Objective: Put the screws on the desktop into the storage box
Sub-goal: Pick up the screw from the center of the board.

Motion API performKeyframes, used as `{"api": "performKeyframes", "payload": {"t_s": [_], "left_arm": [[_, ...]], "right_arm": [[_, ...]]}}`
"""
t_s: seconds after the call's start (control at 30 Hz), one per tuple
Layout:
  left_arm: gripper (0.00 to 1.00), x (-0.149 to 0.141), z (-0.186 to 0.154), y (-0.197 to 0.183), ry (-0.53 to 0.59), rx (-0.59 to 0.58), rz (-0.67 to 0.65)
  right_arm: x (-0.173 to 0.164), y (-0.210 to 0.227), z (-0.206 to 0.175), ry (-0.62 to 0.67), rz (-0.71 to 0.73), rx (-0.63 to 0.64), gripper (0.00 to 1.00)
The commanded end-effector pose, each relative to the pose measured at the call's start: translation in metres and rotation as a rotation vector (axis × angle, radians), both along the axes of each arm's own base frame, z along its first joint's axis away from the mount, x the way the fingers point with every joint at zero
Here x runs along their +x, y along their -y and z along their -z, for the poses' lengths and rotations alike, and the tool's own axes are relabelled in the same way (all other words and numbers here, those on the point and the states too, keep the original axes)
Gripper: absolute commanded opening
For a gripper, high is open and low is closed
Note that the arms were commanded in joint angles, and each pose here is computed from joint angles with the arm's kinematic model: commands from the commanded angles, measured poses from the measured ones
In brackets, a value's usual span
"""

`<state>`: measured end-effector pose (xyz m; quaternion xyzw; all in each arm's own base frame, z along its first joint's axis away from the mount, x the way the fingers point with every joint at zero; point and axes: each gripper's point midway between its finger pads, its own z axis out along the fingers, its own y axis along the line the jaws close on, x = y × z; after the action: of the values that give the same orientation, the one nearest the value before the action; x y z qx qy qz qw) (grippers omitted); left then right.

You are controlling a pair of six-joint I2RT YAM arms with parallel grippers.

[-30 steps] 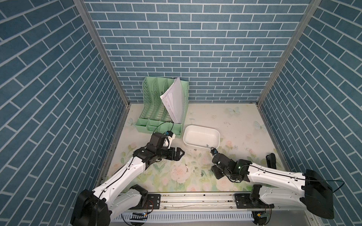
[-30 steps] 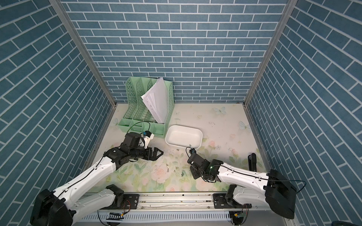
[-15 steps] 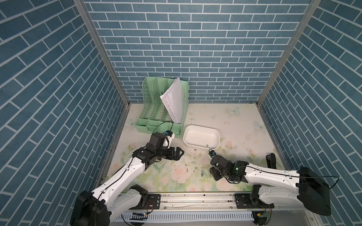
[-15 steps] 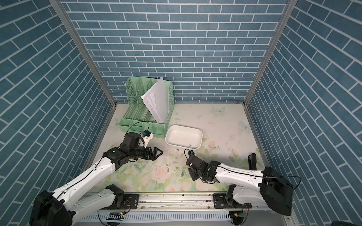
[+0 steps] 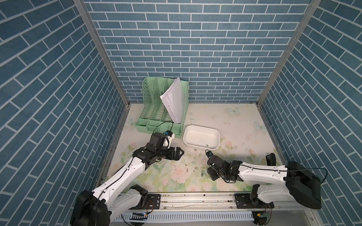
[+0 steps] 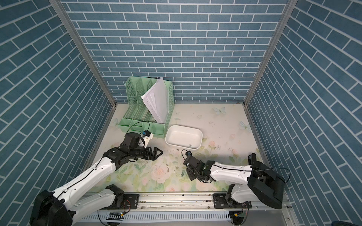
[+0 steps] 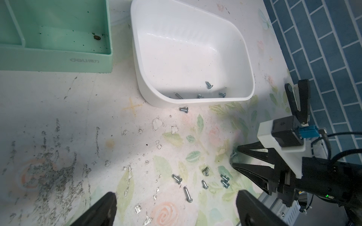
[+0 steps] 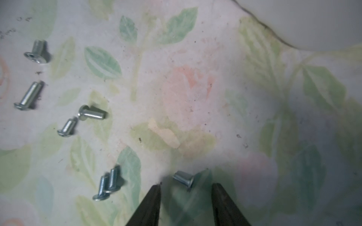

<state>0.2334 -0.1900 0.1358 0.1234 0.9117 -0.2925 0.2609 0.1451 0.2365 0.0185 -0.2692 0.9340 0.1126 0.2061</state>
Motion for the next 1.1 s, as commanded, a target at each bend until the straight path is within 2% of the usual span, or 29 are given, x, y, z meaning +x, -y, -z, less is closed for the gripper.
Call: {"api": "performKeyframes", "payload": {"t_s": [0.0, 0.23, 0.73, 1.07], "left_arm": [[1.00, 0.002, 0.005, -0.003, -0.002, 0.011, -0.012], [1.00, 0.002, 0.004, -0.003, 0.000, 0.010, -0.013], [1.00, 0.002, 0.006, -0.004, -0.003, 0.016, -0.015], [1.00, 0.002, 0.006, -0.004, -0.004, 0.017, -0.018]], "right_arm": [[0.003, -0.009, 0.001, 0.010, -0.021, 0.006, 0.47], [0.003, -0.007, 0.005, -0.004, -0.004, -0.014, 0.41], [-0.011, 0.008, 0.012, -0.045, 0.010, -0.013, 0.37], [-0.013, 0.008, 0.016, -0.048, 0.001, -0.026, 0.28]]}}
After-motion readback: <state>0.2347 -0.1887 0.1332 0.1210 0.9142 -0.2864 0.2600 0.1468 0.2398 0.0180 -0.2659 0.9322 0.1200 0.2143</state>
